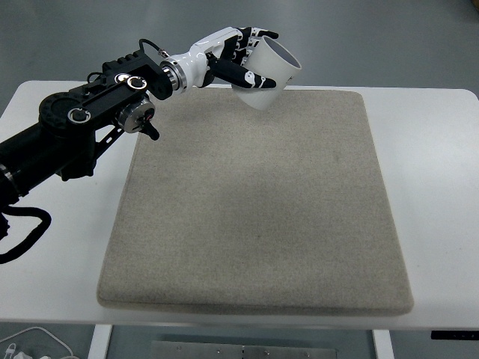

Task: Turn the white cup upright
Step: 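Lift the cup with the left hand and rotate it opening-up, then lower the upright cup onto the pad with the left hand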

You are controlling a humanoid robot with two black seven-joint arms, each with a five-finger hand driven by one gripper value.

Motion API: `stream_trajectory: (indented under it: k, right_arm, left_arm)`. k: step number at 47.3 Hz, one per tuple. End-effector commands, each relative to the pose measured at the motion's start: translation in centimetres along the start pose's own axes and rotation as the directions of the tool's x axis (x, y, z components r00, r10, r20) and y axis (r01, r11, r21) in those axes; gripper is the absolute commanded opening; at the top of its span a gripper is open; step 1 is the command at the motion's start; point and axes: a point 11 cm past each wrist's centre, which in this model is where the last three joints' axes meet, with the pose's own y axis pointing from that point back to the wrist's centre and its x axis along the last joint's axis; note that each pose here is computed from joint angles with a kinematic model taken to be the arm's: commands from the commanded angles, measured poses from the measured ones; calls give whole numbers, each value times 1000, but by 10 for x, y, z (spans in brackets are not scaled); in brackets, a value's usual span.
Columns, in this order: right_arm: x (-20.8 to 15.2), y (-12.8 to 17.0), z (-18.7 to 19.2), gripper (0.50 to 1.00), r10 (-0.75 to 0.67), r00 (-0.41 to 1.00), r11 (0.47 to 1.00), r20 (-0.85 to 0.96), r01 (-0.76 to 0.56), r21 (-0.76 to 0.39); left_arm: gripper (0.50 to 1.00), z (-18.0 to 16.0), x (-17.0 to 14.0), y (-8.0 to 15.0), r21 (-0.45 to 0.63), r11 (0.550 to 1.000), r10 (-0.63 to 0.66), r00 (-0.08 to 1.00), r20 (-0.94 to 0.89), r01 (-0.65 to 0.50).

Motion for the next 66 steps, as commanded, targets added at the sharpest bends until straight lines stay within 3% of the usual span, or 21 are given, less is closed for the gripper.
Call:
stream_trajectory:
  k: [1,21,33,56,66]
  right_arm:
    - [0,0,0,930,0,1000,1000,0,0,0]
    - [0,0,0,930,0,1000,1000,0,0,0]
    - [0,0,1,930,0,1000,1000,0,0,-1]
    - [0,0,0,928,0,1000,1000,0,0,0]
    - [0,0,1,930,0,1000,1000,0,0,-1]
  left_arm:
    - [518,-4,3,4,-43,999,15,999,-34,-17]
    - [516,-20,9,24,-252,962,65,982,-175,-109]
    - [505,-34,9,30,-313,933,88,959,-271,-174]
    - [518,-61,14,36,-318,906,164,925,-343,-278]
    - [518,-71,10,36,-293,917,173,930,-323,-272]
